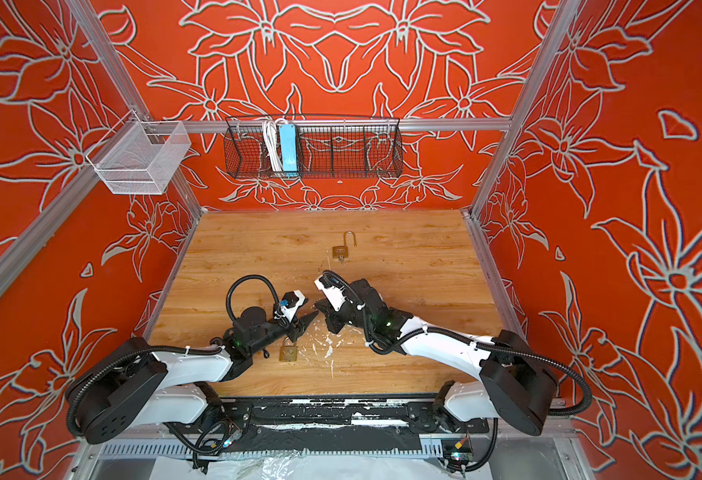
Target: Unlock with the key
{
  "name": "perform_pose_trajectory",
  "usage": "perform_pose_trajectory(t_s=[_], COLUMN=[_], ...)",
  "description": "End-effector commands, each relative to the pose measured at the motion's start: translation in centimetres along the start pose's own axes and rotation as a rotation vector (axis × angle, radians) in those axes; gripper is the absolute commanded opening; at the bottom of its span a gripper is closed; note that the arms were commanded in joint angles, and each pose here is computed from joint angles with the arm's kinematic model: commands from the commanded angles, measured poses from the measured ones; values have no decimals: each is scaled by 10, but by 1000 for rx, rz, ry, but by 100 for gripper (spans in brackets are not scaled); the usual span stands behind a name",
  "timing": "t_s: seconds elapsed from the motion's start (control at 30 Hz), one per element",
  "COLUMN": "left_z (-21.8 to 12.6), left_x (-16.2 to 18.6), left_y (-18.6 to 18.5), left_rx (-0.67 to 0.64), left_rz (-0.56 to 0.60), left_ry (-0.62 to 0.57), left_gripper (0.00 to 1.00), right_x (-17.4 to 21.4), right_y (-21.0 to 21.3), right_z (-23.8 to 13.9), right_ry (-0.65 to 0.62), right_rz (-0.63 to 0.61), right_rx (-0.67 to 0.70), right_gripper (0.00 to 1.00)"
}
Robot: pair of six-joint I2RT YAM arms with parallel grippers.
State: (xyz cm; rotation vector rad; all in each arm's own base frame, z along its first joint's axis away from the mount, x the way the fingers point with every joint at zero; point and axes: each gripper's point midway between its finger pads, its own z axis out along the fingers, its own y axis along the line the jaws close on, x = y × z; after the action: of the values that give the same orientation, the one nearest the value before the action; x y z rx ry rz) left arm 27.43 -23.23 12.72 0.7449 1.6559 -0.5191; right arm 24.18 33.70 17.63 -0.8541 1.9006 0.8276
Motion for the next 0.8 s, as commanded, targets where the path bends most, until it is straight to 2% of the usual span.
perform_pose_trajectory(t_s=[0.0, 0.33, 0.7, 0.77], left_z=[1, -2, -7, -6], left_x=[-7, -10, -16, -16], left_y=[-2, -1, -14, -14], left_rx=[8, -5, 59, 60], left_rz=[16, 29, 64, 70], left_ry=[-22, -38, -70, -61], left_gripper=[48, 44, 26, 16], right_x=[-1, 1, 0, -1], right_y=[5, 5, 5, 5], right_z=[2, 4, 4, 3], right_ry=[-11, -5, -12, -17], right_rz=[15, 19, 36, 37], right_rx=[-36, -35, -41, -35], right_gripper=[0, 0, 0, 0])
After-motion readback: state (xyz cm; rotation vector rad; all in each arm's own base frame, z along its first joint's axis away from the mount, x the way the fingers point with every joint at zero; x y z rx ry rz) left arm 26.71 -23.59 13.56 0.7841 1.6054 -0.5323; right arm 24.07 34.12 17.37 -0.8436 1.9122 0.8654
